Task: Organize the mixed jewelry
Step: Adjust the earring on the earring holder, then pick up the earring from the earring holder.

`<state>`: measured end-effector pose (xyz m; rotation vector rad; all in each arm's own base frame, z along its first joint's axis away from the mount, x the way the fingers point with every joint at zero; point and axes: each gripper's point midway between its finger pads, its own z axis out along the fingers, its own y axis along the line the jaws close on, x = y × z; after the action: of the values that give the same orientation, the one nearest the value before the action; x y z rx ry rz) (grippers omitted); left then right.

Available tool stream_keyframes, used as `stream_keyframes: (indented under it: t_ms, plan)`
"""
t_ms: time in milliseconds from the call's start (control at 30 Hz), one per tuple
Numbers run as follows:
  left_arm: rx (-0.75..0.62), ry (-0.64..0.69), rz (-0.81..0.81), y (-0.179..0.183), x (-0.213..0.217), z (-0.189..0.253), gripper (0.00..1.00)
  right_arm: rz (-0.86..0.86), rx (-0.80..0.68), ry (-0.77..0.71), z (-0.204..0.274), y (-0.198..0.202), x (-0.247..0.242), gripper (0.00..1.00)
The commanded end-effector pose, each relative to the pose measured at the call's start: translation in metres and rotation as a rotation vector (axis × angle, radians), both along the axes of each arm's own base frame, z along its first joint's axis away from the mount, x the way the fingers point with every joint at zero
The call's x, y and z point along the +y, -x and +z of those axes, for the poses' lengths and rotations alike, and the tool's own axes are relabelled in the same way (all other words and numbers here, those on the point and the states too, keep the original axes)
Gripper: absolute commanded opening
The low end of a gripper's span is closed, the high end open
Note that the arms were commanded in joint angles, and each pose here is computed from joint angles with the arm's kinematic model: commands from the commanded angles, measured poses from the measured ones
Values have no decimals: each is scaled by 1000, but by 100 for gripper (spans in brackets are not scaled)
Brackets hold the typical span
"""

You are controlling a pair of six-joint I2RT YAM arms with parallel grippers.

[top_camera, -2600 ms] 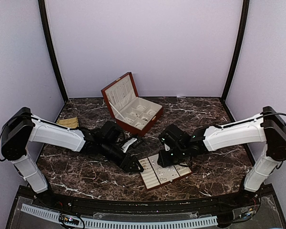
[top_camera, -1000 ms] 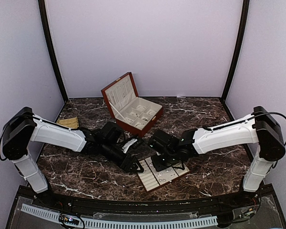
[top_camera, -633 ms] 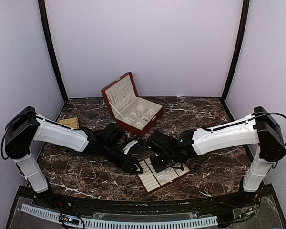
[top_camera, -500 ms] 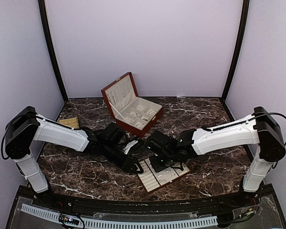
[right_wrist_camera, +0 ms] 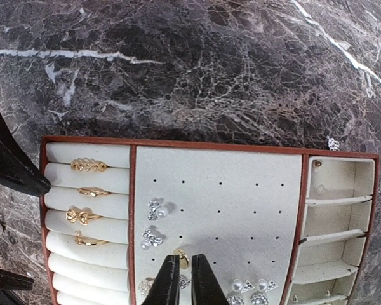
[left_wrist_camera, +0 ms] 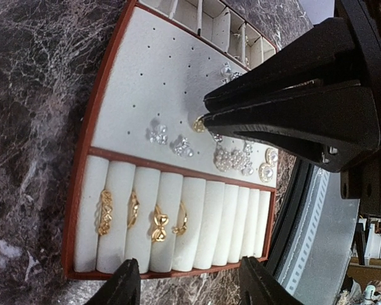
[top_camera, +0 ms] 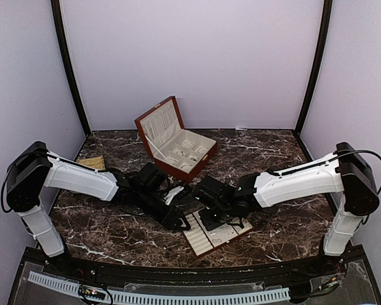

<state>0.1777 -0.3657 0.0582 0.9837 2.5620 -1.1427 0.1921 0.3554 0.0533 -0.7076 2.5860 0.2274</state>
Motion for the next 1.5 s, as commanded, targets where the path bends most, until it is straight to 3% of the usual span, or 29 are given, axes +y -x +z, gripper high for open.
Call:
stream_keyframes:
  t_ms: [0, 233, 433, 867, 1233, 1467]
  plan:
    - [-11, -2, -12, 1, 0, 7, 56, -24, -22, 27, -1, -2, -2, 10]
    - [-81, 67, -23, -5, -7, 31, 56, -48, -24, -50, 15, -5, 1, 15]
    - [-218, 84, 9, -28, -14, 55, 57, -117, -56, -227, 46, -21, -10, 23]
    - [-316, -79, -70, -34, -46, 27, 47, -266, -113, -443, 50, -48, -46, 30]
    - [-353, -149, -132, -30, -59, 10, 47, -287, -118, -500, 48, -50, -48, 31]
    - [-360, -139, -149, -28, -69, 9, 38, -294, -116, -508, 45, -50, -50, 31]
